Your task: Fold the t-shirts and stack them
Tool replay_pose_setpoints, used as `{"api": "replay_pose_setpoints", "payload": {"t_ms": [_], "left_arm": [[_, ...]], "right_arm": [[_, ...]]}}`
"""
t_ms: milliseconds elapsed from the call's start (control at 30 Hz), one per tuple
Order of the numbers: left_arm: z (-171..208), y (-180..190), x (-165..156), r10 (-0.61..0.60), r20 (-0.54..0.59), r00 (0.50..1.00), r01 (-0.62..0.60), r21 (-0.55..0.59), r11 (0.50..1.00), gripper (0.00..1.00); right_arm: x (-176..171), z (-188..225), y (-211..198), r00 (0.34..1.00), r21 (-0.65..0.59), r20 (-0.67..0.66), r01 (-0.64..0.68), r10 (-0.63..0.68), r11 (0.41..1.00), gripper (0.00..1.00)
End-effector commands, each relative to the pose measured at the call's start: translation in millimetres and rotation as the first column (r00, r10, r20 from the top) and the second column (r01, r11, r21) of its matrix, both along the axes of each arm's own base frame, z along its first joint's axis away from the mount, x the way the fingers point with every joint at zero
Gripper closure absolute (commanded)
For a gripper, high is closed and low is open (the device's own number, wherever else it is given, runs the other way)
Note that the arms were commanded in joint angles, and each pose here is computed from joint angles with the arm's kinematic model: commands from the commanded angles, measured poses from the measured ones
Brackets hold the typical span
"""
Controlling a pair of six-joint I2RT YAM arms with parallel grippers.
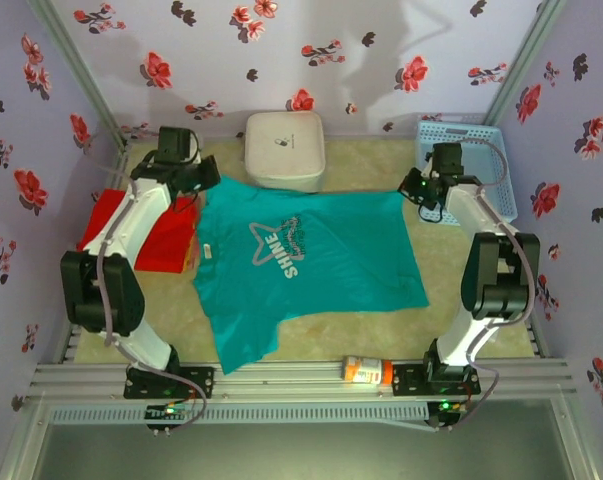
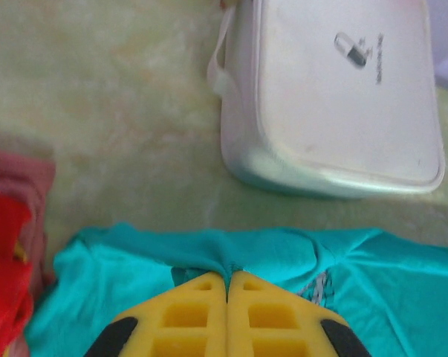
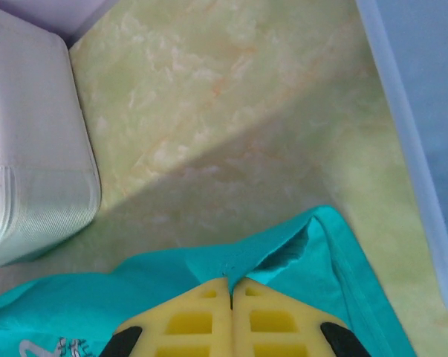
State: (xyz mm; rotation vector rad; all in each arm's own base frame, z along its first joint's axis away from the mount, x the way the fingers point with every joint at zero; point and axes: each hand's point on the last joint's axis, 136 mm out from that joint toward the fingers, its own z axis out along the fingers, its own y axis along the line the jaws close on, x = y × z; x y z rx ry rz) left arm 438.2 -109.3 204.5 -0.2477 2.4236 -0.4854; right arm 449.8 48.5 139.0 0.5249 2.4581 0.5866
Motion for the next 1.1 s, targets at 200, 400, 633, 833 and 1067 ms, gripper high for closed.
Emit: {"api": "replay_pose_setpoints", "payload": {"t_ms": [200, 400, 633, 833, 1067], "left_arm": [[2, 7, -81, 0.073, -0.098, 0.992, -0.085, -0.119, 0.989, 1.0], [-19, 8, -122, 0.108, -0.175, 0.979, -0.135, -0.147, 0.98, 1.0], [-47, 4, -151, 0.138, -0.229, 0.964, -0.182, -0.183, 0.966, 1.0], [-69, 4, -170, 0.154, -0.276, 0.949, -0.213, -0.198, 0.957, 1.0], [-78, 5, -184, 0.156, -0.299, 0.942, -0.221, -0.2, 0.954, 1.0]], "right_arm": [[-55, -19, -9, 0.992, -0.06, -0.127, 0.005, -0.012, 0.998, 1.0], [-72, -31, -11, 0.989, -0.065, -0.15, 0.01, -0.019, 0.998, 1.0], [-81, -43, -12, 0.984, -0.071, -0.176, 0.007, -0.019, 0.997, 1.0], [-85, -51, -17, 0.981, -0.099, -0.189, 0.02, -0.039, 0.995, 1.0], [-85, -60, -19, 0.978, -0.109, -0.204, 0.026, -0.048, 0.994, 1.0]]}}
